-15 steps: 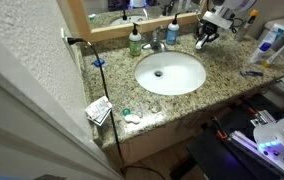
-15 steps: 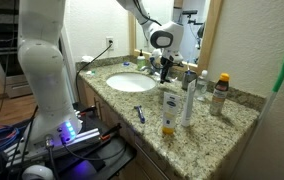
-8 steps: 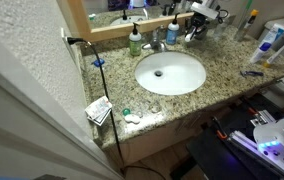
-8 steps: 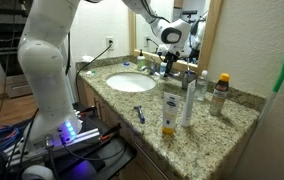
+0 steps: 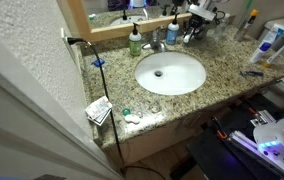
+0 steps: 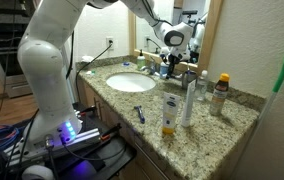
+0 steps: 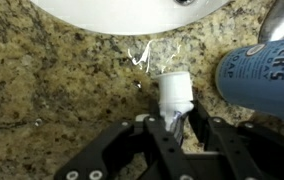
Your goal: Place the blue and white pump bottle on the right side of the faucet, place the green and white pump bottle on the left side of the faucet, put the toothbrush in the silver cup, place the toothpaste next to the silver cup
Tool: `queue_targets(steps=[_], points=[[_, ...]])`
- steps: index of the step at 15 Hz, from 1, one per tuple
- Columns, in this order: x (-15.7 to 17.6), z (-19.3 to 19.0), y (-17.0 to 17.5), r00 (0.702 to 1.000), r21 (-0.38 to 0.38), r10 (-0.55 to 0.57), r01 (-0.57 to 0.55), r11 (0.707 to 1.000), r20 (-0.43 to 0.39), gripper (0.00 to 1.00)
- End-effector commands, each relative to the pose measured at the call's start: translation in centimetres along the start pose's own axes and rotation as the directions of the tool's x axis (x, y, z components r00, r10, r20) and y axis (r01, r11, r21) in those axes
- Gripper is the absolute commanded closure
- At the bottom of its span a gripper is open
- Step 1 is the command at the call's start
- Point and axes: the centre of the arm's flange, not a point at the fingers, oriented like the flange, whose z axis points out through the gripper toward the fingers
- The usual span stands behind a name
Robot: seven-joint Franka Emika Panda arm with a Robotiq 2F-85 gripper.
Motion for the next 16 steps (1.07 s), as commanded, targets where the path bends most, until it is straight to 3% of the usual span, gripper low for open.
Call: queue_targets(steps=[1, 8, 9, 11, 16], points=[[1.1, 1.1, -0.7, 0.999, 0.025, -0.022, 0.022, 0.999, -0.033, 0.9], [2.6, 2.6, -1.6, 1.0, 0.033, -0.003, 0.003, 0.999, -0.003, 0.9], [2.6, 2.6, -1.6, 1.0, 0.042, 0.005, -0.005, 0.999, 0.001, 0.4], [2.2, 2.1, -1.3, 1.0, 0.041, 0.0, 0.0, 0.999, -0.01, 0.33], [-0.4, -0.7, 1.0, 0.996, -0.004, -0.036, 0.036, 0.999, -0.08, 0.01]])
